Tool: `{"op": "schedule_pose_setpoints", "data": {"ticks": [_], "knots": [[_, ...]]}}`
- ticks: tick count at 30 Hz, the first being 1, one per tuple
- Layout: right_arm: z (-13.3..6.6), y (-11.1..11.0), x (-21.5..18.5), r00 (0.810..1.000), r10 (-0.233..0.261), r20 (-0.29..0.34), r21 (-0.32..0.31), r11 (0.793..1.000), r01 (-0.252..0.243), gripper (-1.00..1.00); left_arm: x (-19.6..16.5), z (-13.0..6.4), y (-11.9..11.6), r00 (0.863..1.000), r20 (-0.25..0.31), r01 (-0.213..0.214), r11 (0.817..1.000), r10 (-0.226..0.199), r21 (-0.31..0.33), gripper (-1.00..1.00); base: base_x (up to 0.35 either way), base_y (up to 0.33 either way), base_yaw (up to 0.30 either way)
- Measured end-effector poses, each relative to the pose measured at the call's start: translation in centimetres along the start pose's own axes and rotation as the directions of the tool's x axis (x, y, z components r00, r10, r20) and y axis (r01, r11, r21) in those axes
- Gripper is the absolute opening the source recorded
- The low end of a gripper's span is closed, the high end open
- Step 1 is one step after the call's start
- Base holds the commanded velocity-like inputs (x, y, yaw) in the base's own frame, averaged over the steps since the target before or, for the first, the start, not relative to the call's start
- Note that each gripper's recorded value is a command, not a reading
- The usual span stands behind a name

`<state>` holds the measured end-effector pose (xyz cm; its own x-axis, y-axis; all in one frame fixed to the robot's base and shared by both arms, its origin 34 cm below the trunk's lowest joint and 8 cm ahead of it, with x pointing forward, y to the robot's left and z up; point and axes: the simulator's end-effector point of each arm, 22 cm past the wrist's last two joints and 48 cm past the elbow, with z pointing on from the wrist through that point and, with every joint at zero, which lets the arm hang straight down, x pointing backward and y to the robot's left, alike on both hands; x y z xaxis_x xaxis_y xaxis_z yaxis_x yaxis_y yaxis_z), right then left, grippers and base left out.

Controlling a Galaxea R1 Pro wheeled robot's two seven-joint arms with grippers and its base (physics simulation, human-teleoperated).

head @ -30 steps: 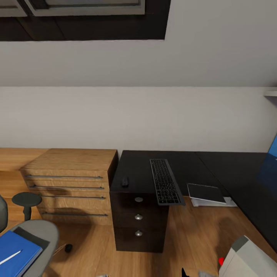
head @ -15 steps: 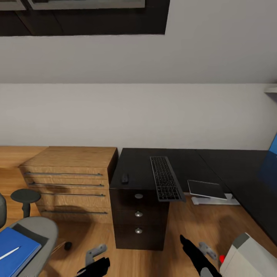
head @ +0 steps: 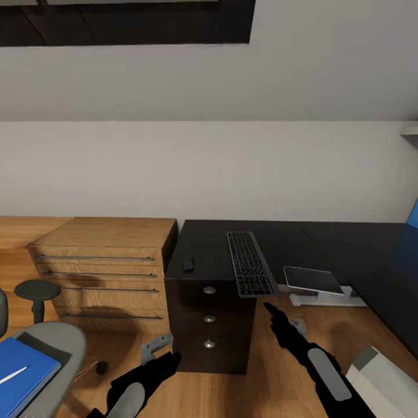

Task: In the bedroom, organize the workspace by keeping the computer under the desk, ensuring the monitor is on the desk, placing the keyboard on the desk next to the monitor, placing the mouse on the desk next to the keyboard, moving the folder from the swivel chair onto the desk next to the mouse, stacking the notebook on top of the folder with the pen on top of the notebook, and positioning the swivel chair next to the desk.

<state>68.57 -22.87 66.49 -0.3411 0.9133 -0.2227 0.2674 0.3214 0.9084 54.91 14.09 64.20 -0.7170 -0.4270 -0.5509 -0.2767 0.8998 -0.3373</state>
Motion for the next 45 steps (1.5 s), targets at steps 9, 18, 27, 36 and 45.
{"op": "schedule_pose_setpoints", "data": {"ticks": [9,18,27,36,45], "knots": [[0.3,3.8,-0.7,0.999,-0.029,-0.027,-0.130,0.991,0.025,1.00,-1.3,0.8,1.8,0.998,0.038,0.055,0.998,-0.055,-0.009,1.00,0.000,0.000,0.000],[0.3,1.3,-1.6,0.998,-0.058,-0.015,-0.118,0.991,0.056,1.00,0.2,2.6,4.3,0.999,0.028,0.044,0.998,-0.043,-0.044,1.00,0.000,0.000,0.000],[0.4,0.8,-1.3,0.998,-0.061,-0.016,-0.121,0.991,0.059,1.00,0.7,3.1,4.6,0.999,0.023,0.041,0.998,-0.040,-0.046,1.00,0.000,0.000,0.000],[0.3,1.5,-1.2,0.998,-0.068,-0.017,-0.148,0.987,0.065,1.00,1.4,3.4,4.8,0.999,0.009,0.034,0.998,-0.033,-0.053,1.00,0.000,0.000,0.000],[0.1,2.6,-1.4,0.997,-0.077,-0.018,-0.154,0.985,0.073,1.00,2.1,3.1,4.5,1.000,-0.013,0.007,0.998,-0.008,-0.062,1.00,0.000,0.000,0.000]]}}
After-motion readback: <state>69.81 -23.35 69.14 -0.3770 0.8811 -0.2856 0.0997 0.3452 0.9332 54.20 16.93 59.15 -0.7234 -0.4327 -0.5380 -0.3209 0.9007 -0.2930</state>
